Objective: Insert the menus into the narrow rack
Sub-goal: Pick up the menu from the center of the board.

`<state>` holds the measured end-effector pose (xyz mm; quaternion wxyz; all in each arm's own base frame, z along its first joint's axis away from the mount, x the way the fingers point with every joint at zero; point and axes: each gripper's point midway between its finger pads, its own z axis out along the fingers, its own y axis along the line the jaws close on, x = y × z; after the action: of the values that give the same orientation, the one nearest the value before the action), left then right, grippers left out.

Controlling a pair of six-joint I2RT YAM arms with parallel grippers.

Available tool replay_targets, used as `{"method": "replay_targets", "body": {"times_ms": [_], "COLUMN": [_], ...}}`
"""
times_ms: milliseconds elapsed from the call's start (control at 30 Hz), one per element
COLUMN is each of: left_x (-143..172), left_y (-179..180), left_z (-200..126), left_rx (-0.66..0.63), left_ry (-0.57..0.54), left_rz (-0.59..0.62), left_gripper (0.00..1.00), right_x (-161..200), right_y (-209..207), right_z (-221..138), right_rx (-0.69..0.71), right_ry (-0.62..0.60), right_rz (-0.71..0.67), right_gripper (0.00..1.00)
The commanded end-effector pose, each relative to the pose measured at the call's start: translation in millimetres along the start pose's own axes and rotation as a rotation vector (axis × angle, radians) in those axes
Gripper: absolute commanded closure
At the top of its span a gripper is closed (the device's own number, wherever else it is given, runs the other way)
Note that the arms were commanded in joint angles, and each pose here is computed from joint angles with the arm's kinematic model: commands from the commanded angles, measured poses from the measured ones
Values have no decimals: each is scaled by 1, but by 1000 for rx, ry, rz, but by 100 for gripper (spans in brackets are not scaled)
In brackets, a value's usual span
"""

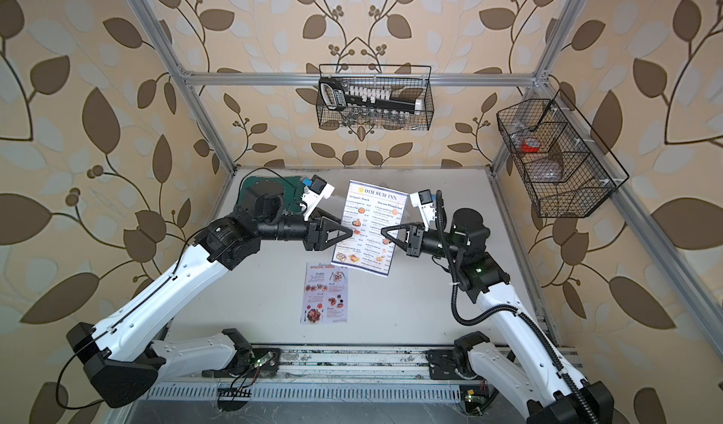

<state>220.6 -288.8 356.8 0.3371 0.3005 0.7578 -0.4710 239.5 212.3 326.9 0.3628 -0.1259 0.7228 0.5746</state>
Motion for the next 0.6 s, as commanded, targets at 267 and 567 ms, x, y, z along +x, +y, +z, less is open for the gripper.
{"method": "replay_targets", "body": {"times_ms": [267, 567], "left_x": [-23, -39], "left_y": [-2, 15], "left_z": [1, 22], "left_rx": [6, -23], "left_ry": [-54, -38], "left_rz": [39, 62], "left_gripper": [38, 46], "right_x": [-19, -39], "right_y": [15, 6], "right_z": [-1, 3], "right_rx": [-8, 60], "right_ry": [-34, -58], "right_rz": [-89, -159], "right_gripper": [100, 100]}}
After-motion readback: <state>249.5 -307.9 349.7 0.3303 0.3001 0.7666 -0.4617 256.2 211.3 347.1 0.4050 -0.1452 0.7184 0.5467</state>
